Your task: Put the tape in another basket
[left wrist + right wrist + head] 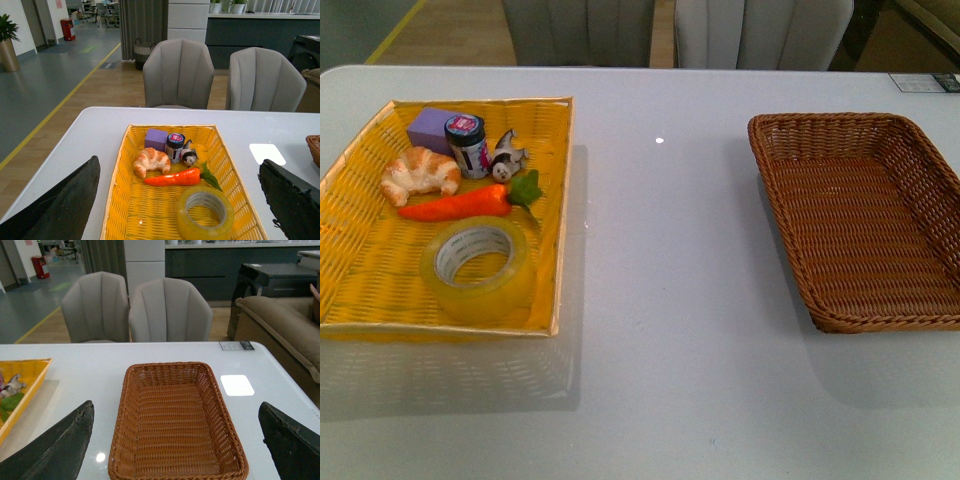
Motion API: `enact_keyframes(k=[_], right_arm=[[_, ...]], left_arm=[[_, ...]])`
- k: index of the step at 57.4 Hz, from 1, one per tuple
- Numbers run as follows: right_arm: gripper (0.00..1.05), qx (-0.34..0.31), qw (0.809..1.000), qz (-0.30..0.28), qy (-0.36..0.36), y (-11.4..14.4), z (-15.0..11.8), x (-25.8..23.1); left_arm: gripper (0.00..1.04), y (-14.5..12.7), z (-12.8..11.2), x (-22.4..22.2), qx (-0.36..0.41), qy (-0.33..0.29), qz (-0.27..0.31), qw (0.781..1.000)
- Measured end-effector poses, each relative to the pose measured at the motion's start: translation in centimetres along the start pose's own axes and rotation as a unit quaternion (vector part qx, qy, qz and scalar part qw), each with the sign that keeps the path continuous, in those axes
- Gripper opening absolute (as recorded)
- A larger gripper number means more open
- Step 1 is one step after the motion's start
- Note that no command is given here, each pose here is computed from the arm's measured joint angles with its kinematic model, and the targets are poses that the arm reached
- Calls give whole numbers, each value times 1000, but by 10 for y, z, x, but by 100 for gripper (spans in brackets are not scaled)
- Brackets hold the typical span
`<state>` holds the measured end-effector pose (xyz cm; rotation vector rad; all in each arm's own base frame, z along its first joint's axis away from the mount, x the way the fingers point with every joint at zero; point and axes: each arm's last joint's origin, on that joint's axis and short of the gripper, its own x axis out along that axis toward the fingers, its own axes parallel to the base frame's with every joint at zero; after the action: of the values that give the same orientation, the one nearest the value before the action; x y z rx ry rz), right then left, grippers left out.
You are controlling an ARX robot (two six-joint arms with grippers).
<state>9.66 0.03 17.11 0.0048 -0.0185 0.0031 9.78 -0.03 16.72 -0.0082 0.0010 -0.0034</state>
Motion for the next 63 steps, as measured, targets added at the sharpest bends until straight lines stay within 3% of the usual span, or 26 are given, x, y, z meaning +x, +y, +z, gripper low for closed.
enact_keyframes(k=[44, 47, 52, 57, 63], right_arm=[[96, 0, 1000, 0, 0, 0, 0, 0], [96, 0, 1000, -1, 0, 0, 0, 0], [96, 0, 1000, 1, 0, 0, 0, 0], [96, 0, 1000, 0, 0, 0, 0, 0], [96, 0, 1000, 0, 0, 0, 0, 0]], left_arm=[[96, 0, 0, 0, 0, 0, -1, 1000], [96, 0, -1, 1, -61, 77, -63, 993], [96, 0, 0, 16, -186, 178, -125, 958], [96, 1, -4, 41, -236, 206, -129, 941], [96, 5, -12, 74, -244, 220, -109, 938]])
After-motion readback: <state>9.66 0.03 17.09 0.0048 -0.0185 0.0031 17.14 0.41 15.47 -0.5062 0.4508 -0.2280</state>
